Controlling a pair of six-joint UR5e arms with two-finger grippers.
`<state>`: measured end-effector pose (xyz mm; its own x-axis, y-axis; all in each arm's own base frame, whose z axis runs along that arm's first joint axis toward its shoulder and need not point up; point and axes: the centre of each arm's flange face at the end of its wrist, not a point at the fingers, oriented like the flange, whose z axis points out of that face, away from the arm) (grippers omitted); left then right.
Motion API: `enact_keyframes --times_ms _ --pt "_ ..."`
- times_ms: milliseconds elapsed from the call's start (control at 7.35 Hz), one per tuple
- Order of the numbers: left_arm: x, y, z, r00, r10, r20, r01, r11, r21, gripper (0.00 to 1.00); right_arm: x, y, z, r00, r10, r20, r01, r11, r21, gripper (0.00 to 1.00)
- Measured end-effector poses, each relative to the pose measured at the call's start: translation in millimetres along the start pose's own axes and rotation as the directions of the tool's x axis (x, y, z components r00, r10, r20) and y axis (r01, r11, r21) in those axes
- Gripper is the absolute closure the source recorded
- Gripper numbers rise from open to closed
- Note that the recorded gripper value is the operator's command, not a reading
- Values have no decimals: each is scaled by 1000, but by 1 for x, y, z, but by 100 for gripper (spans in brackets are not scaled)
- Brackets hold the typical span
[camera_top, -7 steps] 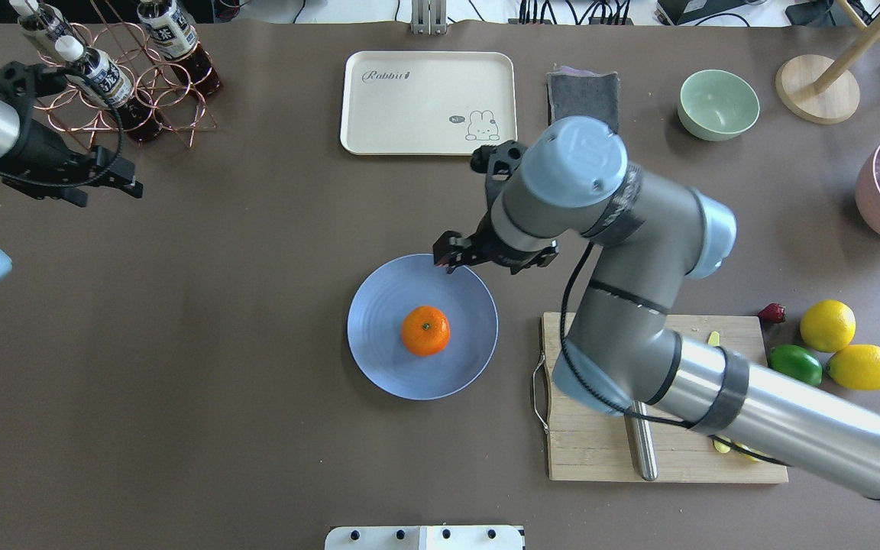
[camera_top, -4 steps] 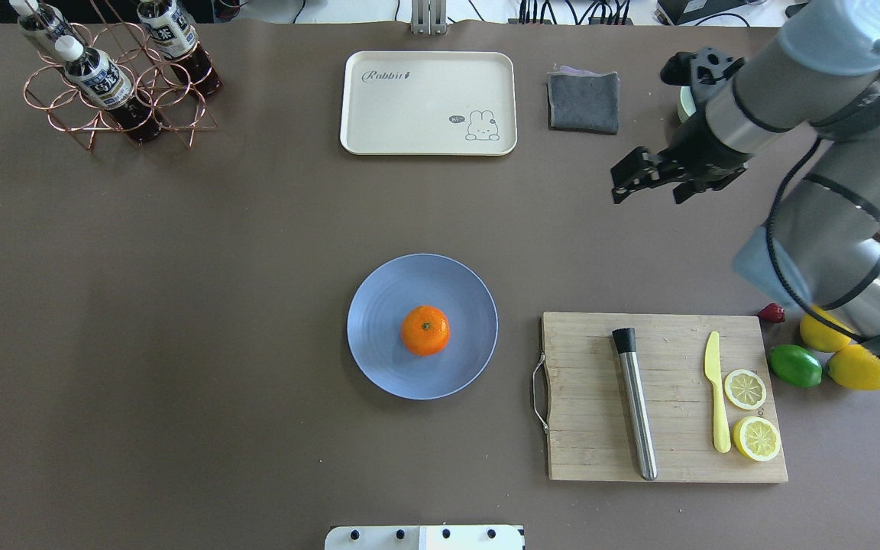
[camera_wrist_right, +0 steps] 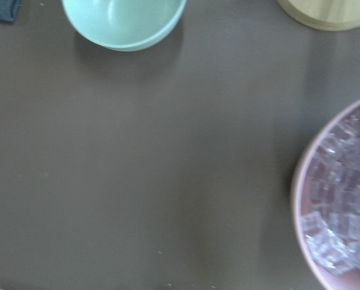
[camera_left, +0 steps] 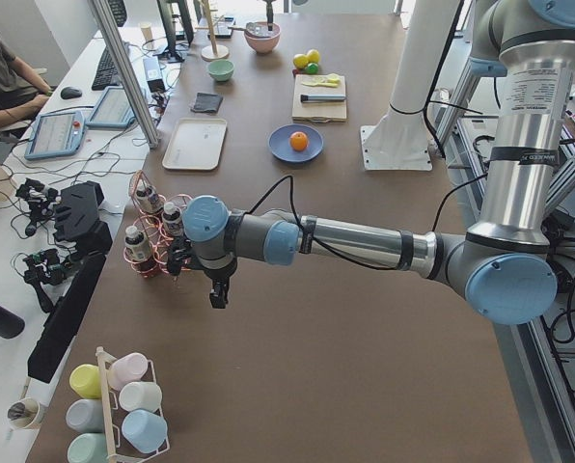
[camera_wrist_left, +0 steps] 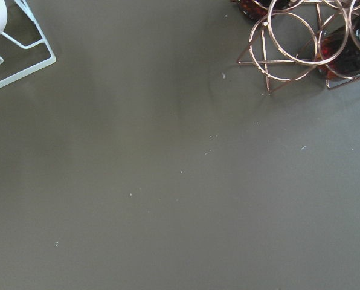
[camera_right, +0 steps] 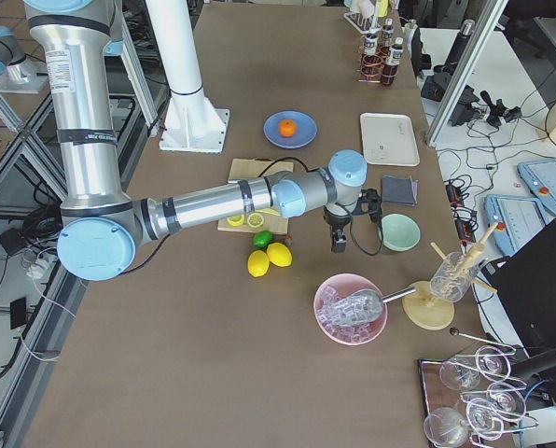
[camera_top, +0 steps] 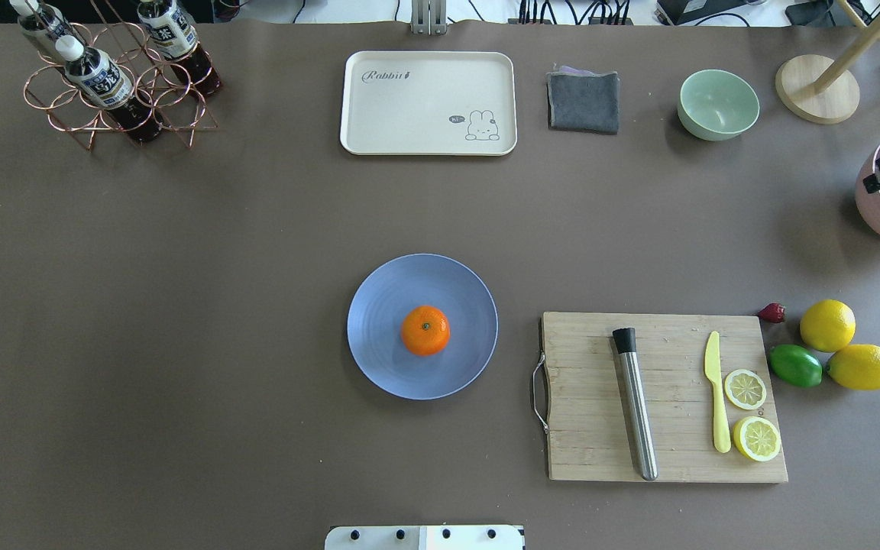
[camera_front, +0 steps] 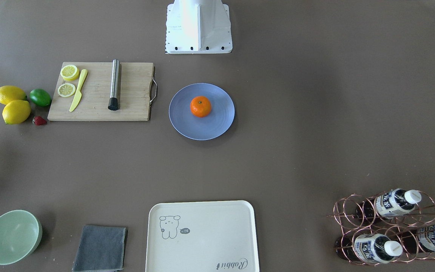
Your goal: Pick orange to plate
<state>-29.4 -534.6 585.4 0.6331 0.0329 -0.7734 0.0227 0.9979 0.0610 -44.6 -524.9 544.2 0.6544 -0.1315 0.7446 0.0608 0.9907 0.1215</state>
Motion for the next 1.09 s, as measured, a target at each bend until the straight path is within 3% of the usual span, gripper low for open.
enact_keyframes --times_ms 272,544,1088 --pt "-14 2 9 998 48 37 -47 999 -21 3 62 26 -19 1000 -20 -24 19 999 -43 0" --pt "-40 4 13 991 99 91 -95 995 -43 3 80 34 -18 999 -13 -36 10 998 -69 0" --pt "-71 25 27 993 49 110 -40 996 -86 3 100 41 -10 994 -3 -107 -7 996 -94 0"
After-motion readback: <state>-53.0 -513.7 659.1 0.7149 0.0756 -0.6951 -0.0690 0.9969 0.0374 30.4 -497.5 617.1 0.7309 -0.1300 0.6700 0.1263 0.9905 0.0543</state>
